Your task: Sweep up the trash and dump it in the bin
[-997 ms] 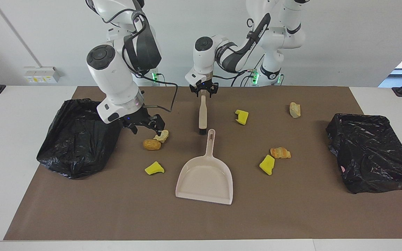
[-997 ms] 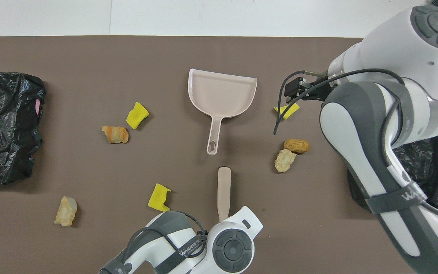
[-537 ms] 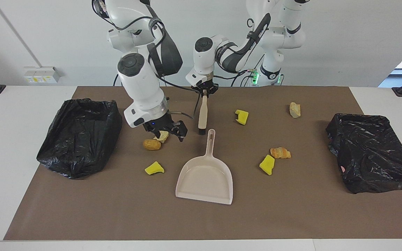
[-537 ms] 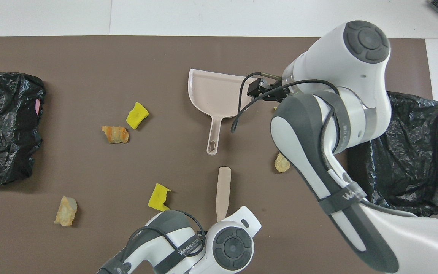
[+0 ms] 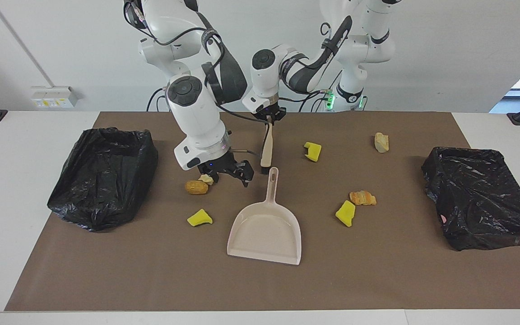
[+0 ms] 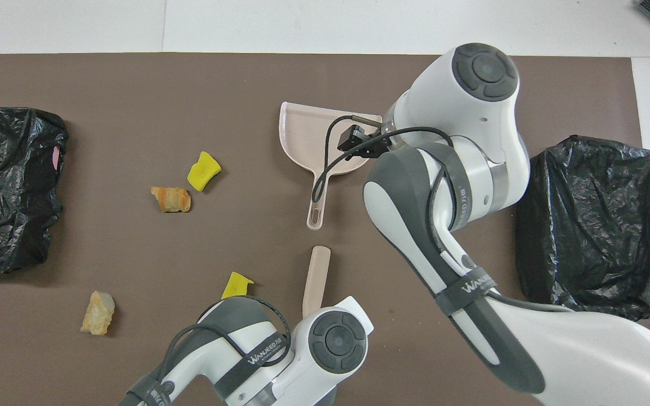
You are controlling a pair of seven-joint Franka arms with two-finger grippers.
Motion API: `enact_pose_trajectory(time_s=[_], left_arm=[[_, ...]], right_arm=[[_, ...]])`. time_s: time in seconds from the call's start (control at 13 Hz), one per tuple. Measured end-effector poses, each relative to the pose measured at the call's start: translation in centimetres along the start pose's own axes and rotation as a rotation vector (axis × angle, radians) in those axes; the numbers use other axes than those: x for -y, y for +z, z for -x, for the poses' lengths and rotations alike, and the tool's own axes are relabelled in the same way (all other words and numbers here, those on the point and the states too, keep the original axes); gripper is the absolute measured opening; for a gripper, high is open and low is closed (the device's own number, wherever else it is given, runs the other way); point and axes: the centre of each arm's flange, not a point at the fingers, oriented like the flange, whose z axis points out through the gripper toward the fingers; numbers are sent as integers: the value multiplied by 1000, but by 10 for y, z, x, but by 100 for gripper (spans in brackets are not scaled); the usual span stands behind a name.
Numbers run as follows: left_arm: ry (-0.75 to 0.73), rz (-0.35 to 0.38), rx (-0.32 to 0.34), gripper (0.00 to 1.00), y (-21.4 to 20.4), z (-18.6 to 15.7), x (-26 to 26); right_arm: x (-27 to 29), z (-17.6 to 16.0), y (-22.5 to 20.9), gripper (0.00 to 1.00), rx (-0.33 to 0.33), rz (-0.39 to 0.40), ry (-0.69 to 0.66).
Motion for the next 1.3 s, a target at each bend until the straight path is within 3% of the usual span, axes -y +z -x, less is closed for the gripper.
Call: enact_pose_trajectory(time_s=[0.31,0.54,0.92,1.3], left_arm=[[83,-90,65,26,-19,-2,51],[62,-122,106,26,-40,-2,101],[-124,-138,195,26,-69,12,191],[-327,-254,210,26,-40,49,248]], right_arm=[[17,10,17,100,6,-4,-7],[29,14,43,100,25,-22,17],[26,27,86,100,62,0,24],[37,50,102,100,74,11,-6]])
